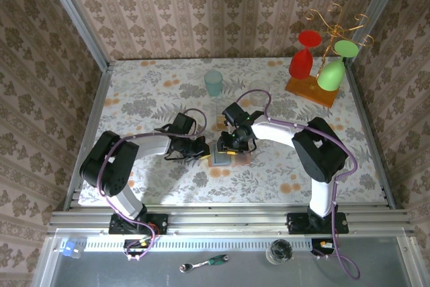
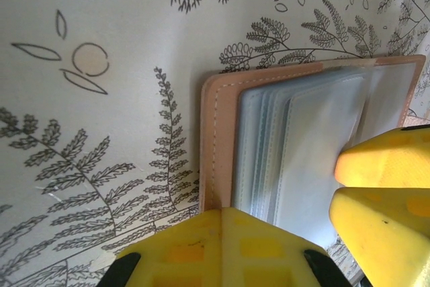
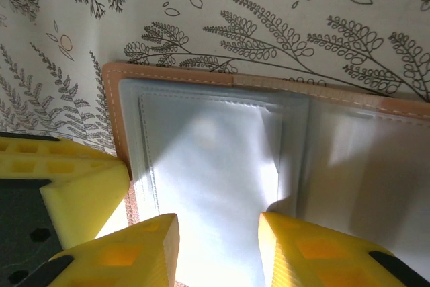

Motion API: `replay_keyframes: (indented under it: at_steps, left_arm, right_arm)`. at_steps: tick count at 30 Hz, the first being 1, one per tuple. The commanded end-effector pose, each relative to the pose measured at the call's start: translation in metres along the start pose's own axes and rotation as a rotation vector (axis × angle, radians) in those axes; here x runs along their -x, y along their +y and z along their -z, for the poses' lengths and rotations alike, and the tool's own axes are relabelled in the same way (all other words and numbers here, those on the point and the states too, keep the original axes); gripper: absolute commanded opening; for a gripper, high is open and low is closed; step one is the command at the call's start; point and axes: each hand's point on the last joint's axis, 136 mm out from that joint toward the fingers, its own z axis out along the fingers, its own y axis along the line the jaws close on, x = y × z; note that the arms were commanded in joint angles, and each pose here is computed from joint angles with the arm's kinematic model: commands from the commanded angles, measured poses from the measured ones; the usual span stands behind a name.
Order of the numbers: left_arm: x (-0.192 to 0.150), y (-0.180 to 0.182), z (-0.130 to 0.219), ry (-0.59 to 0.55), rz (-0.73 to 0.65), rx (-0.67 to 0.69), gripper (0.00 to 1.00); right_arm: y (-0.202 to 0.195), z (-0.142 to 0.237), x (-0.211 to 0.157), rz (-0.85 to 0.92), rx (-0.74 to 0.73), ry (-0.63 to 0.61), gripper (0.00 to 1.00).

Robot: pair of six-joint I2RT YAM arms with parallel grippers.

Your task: Take the credit cards out of the card holder

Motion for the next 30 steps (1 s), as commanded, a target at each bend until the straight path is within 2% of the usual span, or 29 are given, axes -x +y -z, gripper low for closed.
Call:
replay_keyframes:
  at_steps: [1, 19, 30]
  left_arm:
    - [0.000, 0.005, -0.002, 0.018, -0.007, 0.027, 0.00]
    - [0.006, 0.002, 0.002, 0.012, -0.019, 0.032, 0.00]
    - [0.015, -0.019, 0.018, -0.048, -0.040, -0.020, 0.00]
  right_arm:
    - [-0.007, 0.009, -0.004, 0.014, -0.048, -0.010, 0.37]
    - [-0.010, 0.007, -0.003, -0.018, 0.001, -0.012, 0.35]
    - [-0.014, 0.005, -0.004, -0.064, 0.057, -0.014, 0.34]
